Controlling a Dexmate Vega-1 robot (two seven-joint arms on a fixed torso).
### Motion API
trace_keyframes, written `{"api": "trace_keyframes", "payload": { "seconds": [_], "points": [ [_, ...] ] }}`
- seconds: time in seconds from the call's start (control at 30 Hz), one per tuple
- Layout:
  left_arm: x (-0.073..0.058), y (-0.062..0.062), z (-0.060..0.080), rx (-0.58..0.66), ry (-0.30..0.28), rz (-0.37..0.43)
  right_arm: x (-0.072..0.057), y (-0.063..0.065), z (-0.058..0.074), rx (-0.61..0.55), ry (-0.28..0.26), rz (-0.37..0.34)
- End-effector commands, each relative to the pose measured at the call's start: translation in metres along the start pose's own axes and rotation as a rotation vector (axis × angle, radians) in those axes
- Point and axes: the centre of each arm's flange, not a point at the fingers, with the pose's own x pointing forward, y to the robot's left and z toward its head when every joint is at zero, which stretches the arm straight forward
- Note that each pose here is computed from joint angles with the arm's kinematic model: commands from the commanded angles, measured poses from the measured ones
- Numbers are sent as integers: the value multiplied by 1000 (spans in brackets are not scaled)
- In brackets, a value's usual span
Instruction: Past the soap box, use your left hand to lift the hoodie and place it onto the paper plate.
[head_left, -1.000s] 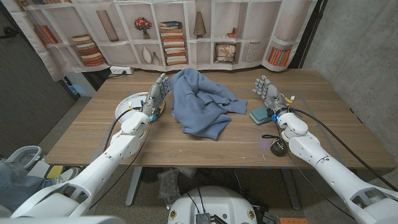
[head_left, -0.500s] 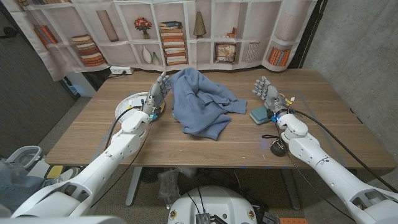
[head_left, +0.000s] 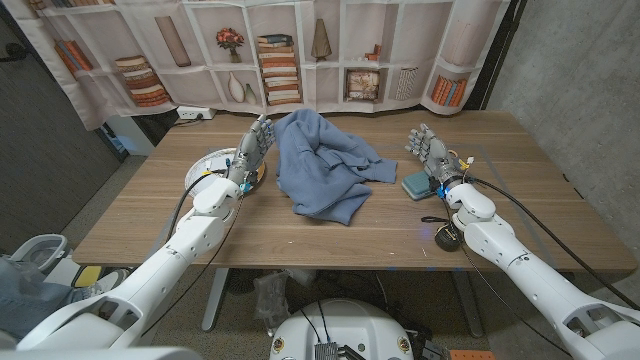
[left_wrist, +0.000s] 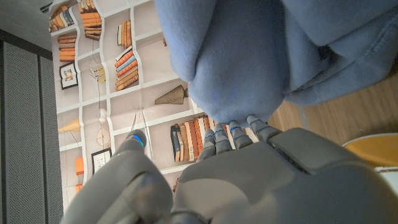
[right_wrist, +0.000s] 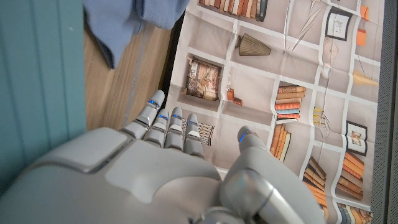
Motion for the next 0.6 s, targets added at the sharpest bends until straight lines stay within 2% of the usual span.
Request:
{"api": "trace_keyframes", "payload": {
  "seconds": [0.03,0.27,0.4,0.6],
  "points": [
    [0,-1,8,11,-8,-24,0,4,-3,-5,6,10],
    [1,-1,22,33,-24,-38,0,5,-5,-4,4,17],
    [1,-1,25,26,-25,-41,3,5,-5,-1,-3,25],
    [2,-4,39,56,-39,-57,8,2,2,-15,-32,40]
  ]
}}
